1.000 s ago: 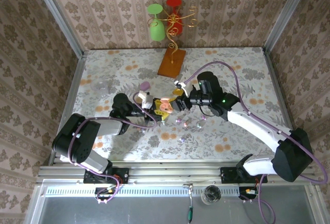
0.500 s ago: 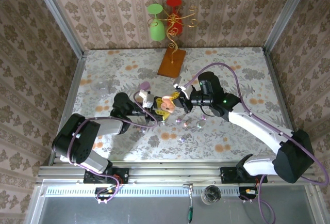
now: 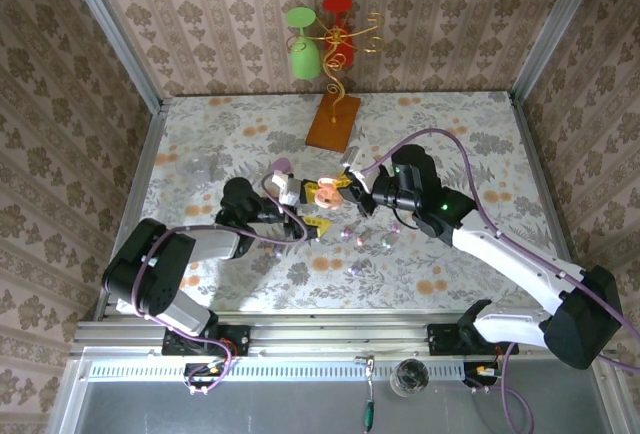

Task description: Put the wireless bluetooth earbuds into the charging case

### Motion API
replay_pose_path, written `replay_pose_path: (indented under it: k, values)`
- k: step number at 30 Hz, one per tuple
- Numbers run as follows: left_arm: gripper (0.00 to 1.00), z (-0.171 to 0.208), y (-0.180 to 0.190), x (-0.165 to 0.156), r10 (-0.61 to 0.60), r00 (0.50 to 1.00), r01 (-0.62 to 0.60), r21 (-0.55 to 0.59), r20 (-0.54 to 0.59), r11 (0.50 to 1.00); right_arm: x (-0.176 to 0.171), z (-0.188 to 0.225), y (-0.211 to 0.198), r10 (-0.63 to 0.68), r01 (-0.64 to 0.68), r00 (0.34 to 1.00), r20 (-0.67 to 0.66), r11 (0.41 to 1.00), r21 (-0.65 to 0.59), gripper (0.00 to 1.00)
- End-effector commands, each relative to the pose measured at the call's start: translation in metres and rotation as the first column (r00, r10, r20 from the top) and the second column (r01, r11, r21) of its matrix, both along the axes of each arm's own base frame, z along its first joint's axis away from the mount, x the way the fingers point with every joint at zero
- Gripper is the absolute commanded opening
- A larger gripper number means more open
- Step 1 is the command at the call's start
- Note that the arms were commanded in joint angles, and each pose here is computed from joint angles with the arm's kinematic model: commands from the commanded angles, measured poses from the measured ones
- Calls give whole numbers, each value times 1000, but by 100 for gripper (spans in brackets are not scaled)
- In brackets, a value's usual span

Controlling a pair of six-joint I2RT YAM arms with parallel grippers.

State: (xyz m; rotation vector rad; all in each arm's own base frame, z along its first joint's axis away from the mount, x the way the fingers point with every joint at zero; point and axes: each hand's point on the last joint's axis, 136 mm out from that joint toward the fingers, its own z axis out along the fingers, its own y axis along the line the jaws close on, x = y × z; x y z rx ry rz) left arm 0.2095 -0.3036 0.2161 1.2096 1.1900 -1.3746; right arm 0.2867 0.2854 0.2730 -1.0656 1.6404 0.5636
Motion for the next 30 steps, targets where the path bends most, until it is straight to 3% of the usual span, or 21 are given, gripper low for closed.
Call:
replay_pose_path:
  k: [1,30]
  values:
    - [74,12,-3,4,-2,1000,3,-27,12,1000,1,2,0,-10,12,998,60,1000,-29,0]
    - [58,14,-1,0,-14,1000,14,-29,21,999,0,-23,10,28,-28,1000,-2,996,-82,0]
